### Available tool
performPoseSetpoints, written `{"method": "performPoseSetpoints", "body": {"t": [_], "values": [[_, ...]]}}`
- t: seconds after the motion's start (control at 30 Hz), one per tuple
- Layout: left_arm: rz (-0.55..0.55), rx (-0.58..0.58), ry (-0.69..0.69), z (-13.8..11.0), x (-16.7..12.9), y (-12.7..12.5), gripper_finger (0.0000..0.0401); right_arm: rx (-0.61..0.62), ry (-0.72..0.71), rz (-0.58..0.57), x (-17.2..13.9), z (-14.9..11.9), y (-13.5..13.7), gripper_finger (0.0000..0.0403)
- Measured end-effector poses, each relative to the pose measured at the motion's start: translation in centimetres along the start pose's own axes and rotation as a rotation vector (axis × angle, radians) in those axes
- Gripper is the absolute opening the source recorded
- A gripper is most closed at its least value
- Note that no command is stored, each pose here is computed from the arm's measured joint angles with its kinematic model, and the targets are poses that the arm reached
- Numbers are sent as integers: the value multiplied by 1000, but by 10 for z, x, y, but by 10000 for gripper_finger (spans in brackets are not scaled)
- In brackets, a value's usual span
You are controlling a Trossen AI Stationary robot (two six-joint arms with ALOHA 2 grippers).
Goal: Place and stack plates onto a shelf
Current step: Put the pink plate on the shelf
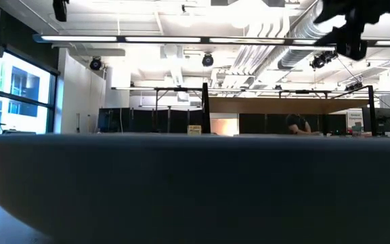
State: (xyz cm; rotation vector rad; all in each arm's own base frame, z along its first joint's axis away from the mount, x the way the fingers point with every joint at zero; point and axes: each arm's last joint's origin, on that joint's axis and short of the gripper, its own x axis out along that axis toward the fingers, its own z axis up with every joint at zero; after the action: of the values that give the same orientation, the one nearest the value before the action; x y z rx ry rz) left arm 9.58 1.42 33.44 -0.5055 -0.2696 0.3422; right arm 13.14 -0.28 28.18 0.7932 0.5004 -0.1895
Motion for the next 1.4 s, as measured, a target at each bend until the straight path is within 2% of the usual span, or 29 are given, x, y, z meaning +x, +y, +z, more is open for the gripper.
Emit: {"method": "performPoseSetpoints", "body": {"t": [0.2,0.57,0.93,1.4], "values": [[37,37,70,-10,11,1,115,45,158,-40,28,-3,-2,169],[117,53,210,-28,20,6,115,119,344,-171,70,-19,-4,169],[86,56,273,-35,26,6,115,91,392,-407,108,-49,-6,169],[97,54,300,-38,28,6,115,37,491,-515,147,-82,-12,169]]}}
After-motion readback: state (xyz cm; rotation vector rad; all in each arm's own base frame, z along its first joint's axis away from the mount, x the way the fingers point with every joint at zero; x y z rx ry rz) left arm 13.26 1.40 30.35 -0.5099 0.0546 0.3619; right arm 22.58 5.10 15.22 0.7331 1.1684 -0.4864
